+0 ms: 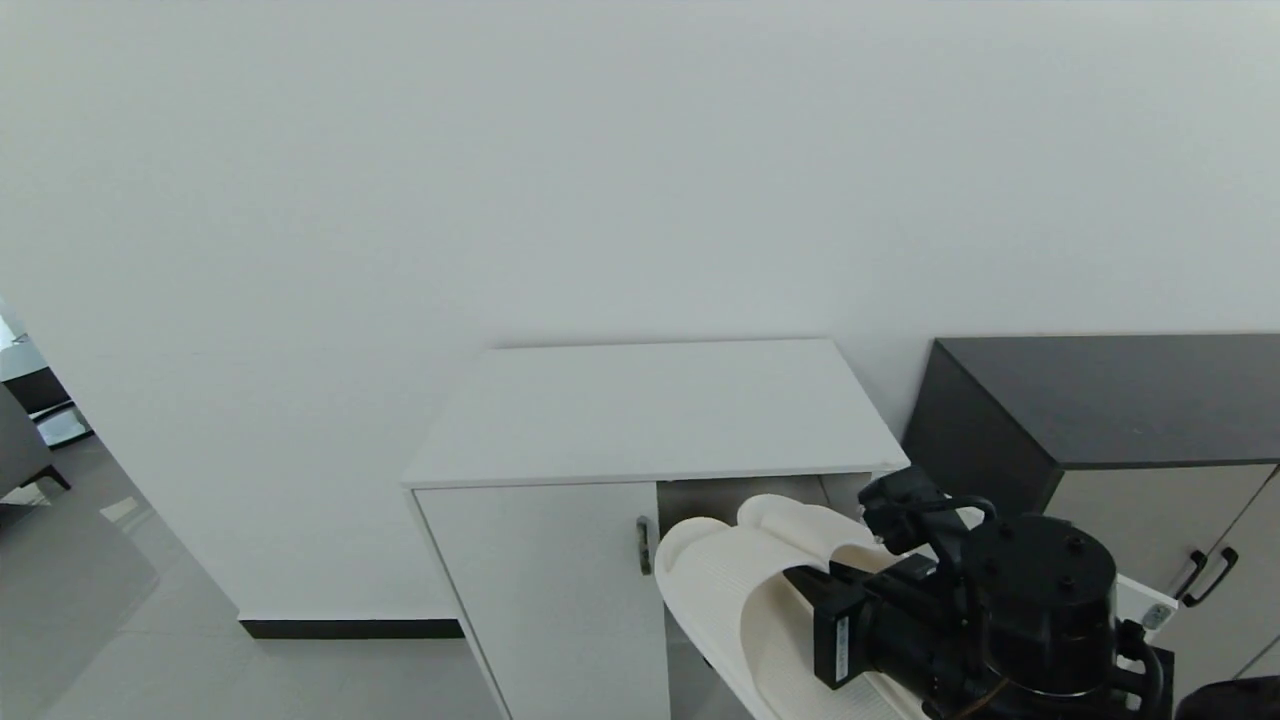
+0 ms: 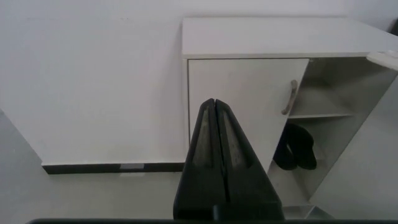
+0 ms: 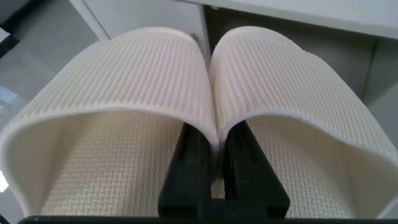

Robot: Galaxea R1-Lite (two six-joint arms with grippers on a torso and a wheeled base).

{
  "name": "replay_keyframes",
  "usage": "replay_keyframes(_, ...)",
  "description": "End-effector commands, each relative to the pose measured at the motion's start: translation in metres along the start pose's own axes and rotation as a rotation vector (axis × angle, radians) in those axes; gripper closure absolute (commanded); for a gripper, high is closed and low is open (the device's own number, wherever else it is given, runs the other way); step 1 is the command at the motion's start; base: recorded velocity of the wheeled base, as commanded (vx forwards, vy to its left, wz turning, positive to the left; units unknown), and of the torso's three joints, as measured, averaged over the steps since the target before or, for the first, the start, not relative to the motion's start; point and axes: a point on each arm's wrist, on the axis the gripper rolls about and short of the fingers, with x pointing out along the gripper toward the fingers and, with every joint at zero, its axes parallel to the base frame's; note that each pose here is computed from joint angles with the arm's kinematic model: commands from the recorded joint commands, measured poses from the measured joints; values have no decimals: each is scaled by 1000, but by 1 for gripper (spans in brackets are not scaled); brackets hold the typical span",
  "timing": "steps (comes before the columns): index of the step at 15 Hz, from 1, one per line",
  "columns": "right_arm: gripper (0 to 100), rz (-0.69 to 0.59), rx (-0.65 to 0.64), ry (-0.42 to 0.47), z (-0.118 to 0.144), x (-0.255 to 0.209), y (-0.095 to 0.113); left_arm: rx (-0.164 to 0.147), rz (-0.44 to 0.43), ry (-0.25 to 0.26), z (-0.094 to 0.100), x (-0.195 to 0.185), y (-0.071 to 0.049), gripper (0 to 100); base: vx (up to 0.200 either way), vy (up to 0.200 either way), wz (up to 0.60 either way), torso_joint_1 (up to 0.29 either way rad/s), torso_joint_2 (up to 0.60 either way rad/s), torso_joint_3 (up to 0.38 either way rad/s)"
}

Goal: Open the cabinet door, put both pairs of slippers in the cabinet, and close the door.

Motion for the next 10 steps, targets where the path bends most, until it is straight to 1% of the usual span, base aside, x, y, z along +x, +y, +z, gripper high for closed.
replay_keyframes(1,100,11,-11,14,-8,-4,1,-1,1,0,0,0,0,100,0,0,0,0,0,0)
replay_keyframes(3,100,25,-16,4,-10,-7,3,-1,1,0,0,0,0,100,0,0,0,0,0,0)
replay_keyframes(6,100,27,-19,14,-13,-5,3,-1,1,0,0,0,0,100,0,0,0,0,0,0)
replay_keyframes(10,100,42,-15,-6,-15,-8,4,-1,1,0,0,0,0,100,0,0,0,0,0,0)
